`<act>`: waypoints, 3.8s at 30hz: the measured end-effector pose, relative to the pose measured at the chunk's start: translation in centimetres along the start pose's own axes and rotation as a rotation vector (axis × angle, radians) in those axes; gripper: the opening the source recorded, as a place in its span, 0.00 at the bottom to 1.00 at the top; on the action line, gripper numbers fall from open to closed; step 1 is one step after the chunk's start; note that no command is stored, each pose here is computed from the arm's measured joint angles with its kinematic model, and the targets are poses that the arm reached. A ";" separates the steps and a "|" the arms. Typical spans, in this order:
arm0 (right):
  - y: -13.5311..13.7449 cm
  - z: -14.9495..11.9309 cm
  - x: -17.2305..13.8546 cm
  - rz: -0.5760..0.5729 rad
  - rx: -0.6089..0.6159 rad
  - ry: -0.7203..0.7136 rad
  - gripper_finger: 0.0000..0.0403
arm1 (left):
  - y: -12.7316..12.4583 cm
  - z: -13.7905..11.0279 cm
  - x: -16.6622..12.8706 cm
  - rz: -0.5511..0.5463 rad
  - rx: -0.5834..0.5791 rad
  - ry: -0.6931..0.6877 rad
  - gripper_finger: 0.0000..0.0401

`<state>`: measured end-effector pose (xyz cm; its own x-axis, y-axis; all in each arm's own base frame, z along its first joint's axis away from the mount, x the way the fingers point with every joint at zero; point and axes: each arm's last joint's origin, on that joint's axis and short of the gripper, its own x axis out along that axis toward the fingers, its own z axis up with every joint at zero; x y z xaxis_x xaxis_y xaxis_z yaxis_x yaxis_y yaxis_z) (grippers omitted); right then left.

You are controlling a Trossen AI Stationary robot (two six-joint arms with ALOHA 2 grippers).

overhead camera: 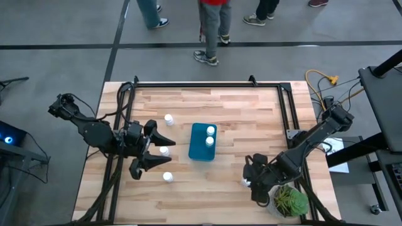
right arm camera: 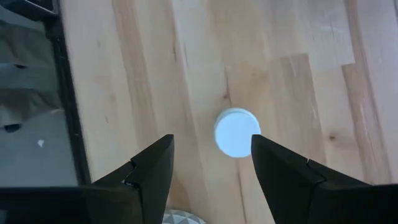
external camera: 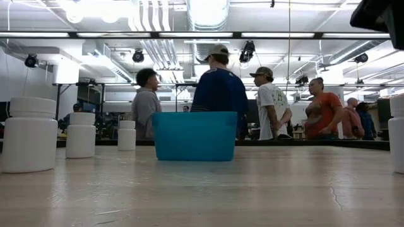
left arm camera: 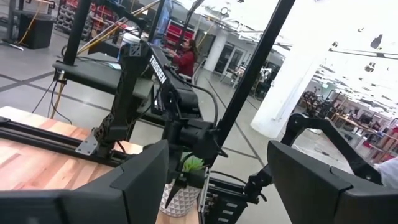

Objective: Pick and place pill bottles into a basket
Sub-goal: Put the white medicine bottle into the container

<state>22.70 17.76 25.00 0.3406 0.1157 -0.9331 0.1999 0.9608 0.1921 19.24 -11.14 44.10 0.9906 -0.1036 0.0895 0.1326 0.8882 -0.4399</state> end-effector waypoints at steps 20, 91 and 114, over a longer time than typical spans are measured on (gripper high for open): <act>-2.8 -0.6 4.0 -0.001 0.039 0.030 0.51 | 0.1 -0.1 0.0 0.004 0.000 0.000 0.64; -2.7 4.1 6.1 0.129 0.148 -0.017 0.42 | 1.1 -0.4 -1.0 0.075 0.027 -0.030 0.64; -5.7 13.4 -2.4 -0.038 0.012 -0.045 0.42 | 2.9 2.1 -5.8 0.163 0.053 -0.065 0.64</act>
<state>33.04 8.63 30.26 0.3735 0.0676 -0.9252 0.2247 0.9610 0.1609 13.83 -7.00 44.17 0.9943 0.0713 0.0789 -0.0333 0.9132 -0.4061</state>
